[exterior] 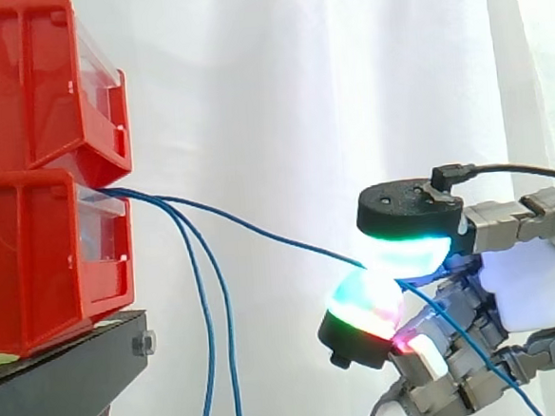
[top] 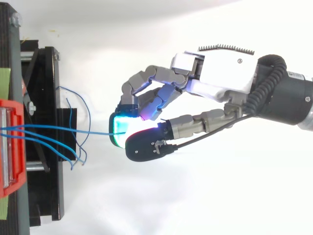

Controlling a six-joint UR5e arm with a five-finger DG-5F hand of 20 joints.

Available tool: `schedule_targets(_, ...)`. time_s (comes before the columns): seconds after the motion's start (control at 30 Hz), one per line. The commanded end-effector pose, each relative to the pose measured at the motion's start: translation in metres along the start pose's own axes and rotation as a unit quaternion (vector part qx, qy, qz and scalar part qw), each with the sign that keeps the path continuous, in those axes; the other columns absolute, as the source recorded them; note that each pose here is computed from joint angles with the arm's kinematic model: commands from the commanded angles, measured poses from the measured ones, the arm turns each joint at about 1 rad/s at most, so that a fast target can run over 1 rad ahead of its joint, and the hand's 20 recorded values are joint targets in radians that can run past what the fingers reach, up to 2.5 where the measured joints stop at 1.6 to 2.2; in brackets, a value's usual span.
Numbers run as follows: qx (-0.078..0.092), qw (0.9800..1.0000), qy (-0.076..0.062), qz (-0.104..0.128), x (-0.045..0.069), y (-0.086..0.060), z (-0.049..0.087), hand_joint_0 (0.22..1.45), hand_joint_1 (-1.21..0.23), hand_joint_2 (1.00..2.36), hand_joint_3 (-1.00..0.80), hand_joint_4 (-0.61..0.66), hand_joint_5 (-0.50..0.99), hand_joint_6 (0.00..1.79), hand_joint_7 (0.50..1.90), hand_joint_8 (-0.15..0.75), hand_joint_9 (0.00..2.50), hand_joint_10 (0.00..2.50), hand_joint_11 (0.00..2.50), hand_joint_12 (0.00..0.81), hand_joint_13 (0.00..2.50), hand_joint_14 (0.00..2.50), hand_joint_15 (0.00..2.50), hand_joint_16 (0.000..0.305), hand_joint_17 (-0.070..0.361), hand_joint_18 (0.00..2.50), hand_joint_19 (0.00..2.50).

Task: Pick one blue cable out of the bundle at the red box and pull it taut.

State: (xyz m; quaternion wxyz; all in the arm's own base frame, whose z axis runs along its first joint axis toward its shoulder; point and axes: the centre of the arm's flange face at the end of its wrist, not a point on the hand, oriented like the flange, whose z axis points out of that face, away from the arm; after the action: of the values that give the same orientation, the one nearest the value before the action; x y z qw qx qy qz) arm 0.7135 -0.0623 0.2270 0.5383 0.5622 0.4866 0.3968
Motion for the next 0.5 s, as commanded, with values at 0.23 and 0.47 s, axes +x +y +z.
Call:
schedule_targets(0.23,0.000,1.0000,0.000,0.000,-0.0001,0.0001,0.0000,0.62,-0.75,1.02,0.05,-0.06,-0.14,0.94,1.14,0.358,1.02,0.01,0.87,0.406,0.68,0.01,0.38,0.054,0.121,0.56,0.14)
schedule_targets(0.47,0.000,1.0000,0.000,0.000,-0.0001,0.0001,0.0000,0.62,-0.75,1.02,0.05,-0.06,-0.14,0.94,1.14,0.357,1.02,0.01,0.86,0.406,0.69,0.01,0.39,0.054,0.120,0.57,0.14)
